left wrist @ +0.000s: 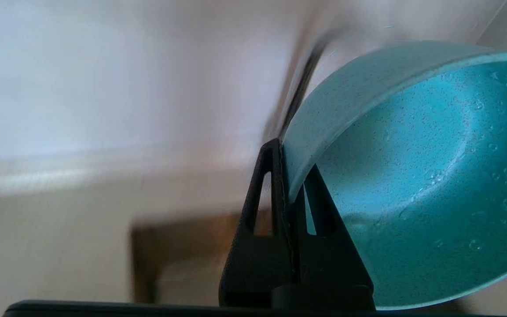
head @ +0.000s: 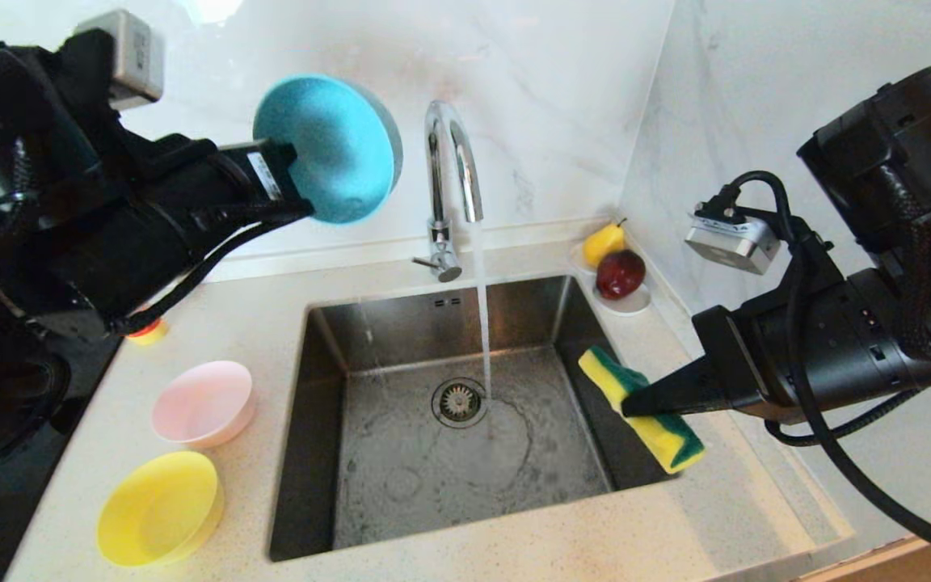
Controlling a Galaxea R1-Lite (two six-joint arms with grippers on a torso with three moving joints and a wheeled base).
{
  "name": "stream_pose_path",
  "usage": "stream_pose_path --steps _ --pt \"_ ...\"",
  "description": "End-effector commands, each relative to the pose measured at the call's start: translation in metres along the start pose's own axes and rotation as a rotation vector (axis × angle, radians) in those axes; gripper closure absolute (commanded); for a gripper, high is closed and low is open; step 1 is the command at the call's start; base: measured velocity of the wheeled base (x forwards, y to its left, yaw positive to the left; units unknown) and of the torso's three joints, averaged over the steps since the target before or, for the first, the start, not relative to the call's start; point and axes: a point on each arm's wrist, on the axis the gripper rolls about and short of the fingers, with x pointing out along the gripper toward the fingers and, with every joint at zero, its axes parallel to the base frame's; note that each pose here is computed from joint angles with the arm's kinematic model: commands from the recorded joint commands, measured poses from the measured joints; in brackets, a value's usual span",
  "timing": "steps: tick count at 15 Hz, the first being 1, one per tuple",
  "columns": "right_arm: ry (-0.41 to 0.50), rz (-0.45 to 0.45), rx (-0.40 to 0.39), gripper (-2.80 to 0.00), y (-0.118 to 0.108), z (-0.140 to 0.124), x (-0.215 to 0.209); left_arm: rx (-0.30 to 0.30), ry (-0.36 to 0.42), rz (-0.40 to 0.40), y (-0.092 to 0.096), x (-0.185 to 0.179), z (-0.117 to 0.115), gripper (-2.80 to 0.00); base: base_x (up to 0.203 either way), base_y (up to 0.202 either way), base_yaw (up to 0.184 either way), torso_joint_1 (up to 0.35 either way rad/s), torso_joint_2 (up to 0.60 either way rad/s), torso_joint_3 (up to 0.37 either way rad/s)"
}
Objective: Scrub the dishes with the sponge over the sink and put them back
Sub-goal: Rinse the bowl
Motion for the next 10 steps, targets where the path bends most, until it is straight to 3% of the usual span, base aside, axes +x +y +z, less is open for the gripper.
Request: stream_pose_path --steps 1,3,4,6,10 --pt "0.008 -0.002 0.006 0.00 -0.001 -0.001 0.001 0.049 0.233 0.062 0.013 -0.005 -0.020 0.00 0.000 0.000 0.000 0.000 0.00 0.000" --pt "0.013 -0.007 0.010 0.00 -0.002 -0.002 0.001 0.061 0.482 0.135 0.027 -0.010 -0.033 0.00 0.000 0.000 0.000 0.000 0.00 0.000" --pt "0.014 -0.007 0.010 0.00 -0.002 -0.003 0.001 0.003 0.537 0.183 0.034 -0.010 -0.027 0.00 0.000 0.000 0.000 0.000 0.00 0.000" --pt "0.016 -0.008 0.012 0.00 -0.002 -0.003 0.001 -0.130 0.556 0.322 0.059 -0.003 -0.011 0.00 0.000 0.000 0.000 0.000 0.00 0.000" --pt "0.029 -0.020 0.024 0.00 -0.007 -0.006 0.003 -0.301 0.548 0.569 0.108 -0.007 0.007 0.00 0.000 0.000 0.000 0.000 0.00 0.000"
